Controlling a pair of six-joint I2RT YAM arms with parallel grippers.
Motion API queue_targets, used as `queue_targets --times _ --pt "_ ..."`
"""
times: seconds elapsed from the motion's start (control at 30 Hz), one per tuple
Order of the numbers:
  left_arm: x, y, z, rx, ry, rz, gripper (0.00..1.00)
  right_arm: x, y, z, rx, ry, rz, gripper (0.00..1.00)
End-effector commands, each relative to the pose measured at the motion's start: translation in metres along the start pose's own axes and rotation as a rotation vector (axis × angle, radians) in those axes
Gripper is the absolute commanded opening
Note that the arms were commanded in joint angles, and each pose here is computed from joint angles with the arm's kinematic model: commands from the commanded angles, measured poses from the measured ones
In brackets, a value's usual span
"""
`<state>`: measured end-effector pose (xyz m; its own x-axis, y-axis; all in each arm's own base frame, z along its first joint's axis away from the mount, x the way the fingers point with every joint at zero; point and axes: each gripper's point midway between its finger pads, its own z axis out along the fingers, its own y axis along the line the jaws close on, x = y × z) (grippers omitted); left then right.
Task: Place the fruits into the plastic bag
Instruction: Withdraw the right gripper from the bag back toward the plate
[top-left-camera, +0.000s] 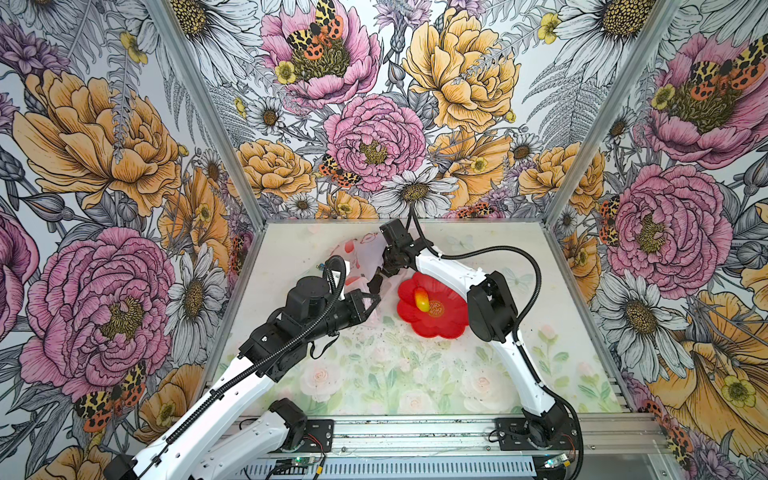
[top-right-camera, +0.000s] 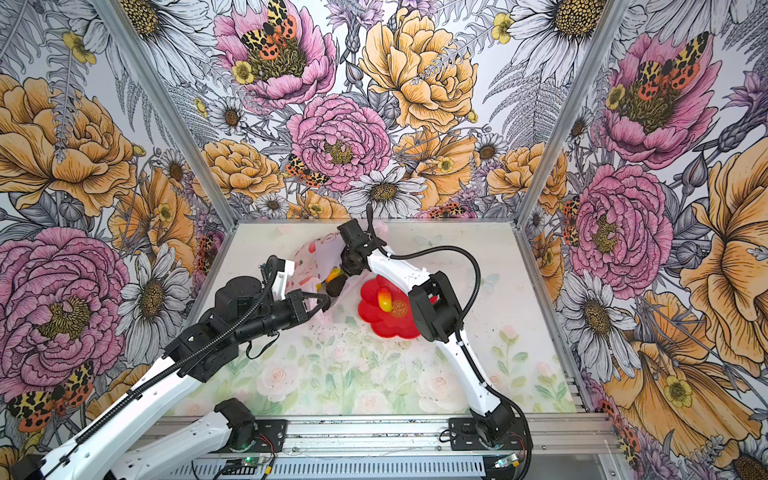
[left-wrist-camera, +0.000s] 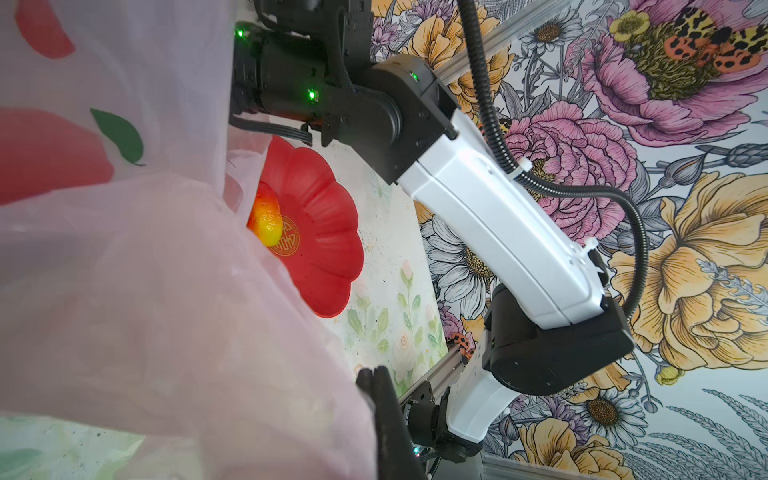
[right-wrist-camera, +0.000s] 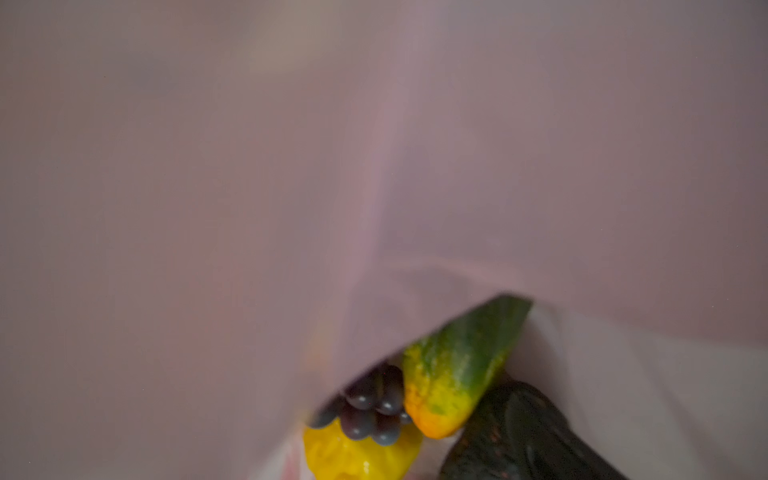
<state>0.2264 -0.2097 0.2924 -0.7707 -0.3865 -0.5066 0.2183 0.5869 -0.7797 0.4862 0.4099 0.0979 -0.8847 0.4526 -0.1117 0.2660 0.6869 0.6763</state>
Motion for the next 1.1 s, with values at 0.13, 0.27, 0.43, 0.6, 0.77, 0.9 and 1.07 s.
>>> queue_targets --times 0.13,0.27,0.43,0.6,0.77,0.9,1.07 --pt "-0.014 0.003 -0.010 0.034 -0.036 -0.007 0.00 0.000 0.012 -0.083 0.046 -0.022 -0.191 0.99" --pt "-0.017 0.011 -0.014 0.024 -0.048 -0.022 0.00 0.012 0.032 -0.107 -0.015 -0.005 -0.264 0.99" --pt "-0.021 0.018 -0.017 0.022 -0.060 -0.026 0.00 0.019 0.054 -0.143 -0.086 -0.011 -0.318 0.99" --pt "-0.025 0.026 -0.020 0.014 -0.073 -0.030 0.00 0.017 0.060 -0.188 -0.113 -0.066 -0.370 0.99" --pt "-0.026 0.030 -0.022 0.010 -0.079 -0.025 0.00 0.016 0.047 -0.233 -0.086 -0.109 -0.421 0.99" --pt "-0.026 0.034 -0.020 0.004 -0.080 -0.024 0.00 0.026 0.025 -0.245 -0.070 -0.037 -0.415 1.00" --pt "-0.035 0.036 -0.017 0.013 -0.094 -0.027 0.00 0.057 -0.003 -0.217 -0.093 0.188 -0.323 1.00"
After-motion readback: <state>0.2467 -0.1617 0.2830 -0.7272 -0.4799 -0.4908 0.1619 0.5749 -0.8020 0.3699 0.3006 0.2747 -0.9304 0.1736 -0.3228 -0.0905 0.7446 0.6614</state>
